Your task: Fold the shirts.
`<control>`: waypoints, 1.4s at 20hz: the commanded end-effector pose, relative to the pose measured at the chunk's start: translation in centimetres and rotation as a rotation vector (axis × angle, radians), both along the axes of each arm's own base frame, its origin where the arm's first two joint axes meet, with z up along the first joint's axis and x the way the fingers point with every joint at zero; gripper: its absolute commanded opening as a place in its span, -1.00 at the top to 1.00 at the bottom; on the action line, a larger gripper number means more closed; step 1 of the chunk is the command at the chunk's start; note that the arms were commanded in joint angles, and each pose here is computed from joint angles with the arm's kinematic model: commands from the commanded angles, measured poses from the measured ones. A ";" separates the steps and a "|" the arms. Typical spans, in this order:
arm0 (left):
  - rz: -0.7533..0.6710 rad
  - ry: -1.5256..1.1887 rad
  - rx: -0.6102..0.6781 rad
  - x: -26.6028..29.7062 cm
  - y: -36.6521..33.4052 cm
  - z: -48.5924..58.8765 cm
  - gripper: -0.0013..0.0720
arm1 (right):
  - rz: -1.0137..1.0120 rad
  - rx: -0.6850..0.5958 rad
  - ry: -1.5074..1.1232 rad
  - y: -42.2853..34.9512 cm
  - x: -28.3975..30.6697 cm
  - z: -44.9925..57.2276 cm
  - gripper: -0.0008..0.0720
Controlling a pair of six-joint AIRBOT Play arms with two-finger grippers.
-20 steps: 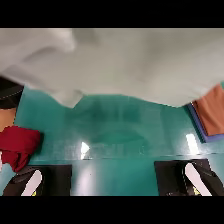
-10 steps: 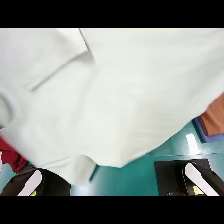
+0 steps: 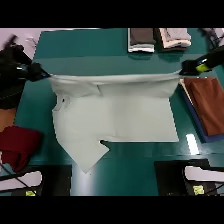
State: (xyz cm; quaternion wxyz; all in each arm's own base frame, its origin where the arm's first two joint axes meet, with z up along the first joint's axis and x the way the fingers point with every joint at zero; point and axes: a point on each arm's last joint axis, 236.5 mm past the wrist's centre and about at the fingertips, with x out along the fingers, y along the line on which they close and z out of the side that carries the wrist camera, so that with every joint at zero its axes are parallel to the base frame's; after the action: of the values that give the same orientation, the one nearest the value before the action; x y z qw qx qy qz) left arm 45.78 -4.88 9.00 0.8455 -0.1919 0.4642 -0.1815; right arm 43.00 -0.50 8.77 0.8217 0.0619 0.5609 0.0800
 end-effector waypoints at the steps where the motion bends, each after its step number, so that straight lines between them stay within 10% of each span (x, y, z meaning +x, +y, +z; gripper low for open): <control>1: 0.029 0.030 -0.003 3.8 -1.6 -5.9 0.88 | -0.002 0.038 0.089 1.8 3.0 -5.6 0.94; 19: -0.104 0.330 0.080 -4.0 -1.3 -13.6 0.87 | -0.018 -0.027 0.251 -0.2 -3.0 -11.5 0.92; 20: -0.104 0.334 0.076 -4.1 -1.4 -13.6 0.71 | -0.013 -0.016 0.240 0.3 -2.7 -11.3 0.54; 21: -0.100 0.349 0.069 -4.3 -1.5 -13.5 -0.03 | -0.016 0.016 0.223 0.9 -2.2 -10.7 0.09; 22: -0.097 0.374 0.062 -4.8 -1.4 -13.5 -0.30 | -0.018 0.051 0.198 1.6 -1.5 -9.7 0.06; 28: -0.058 0.345 0.199 -9.7 2.7 -8.7 -0.30 | -0.029 0.092 0.202 -0.3 -5.7 -5.9 0.07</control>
State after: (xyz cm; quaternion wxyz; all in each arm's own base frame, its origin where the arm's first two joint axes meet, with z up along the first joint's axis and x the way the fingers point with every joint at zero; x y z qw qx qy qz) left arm 38.69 -4.46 -1.21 0.7533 -0.1528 0.6199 -0.1579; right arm 39.90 -0.01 1.82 0.7633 0.1034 0.6319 0.0860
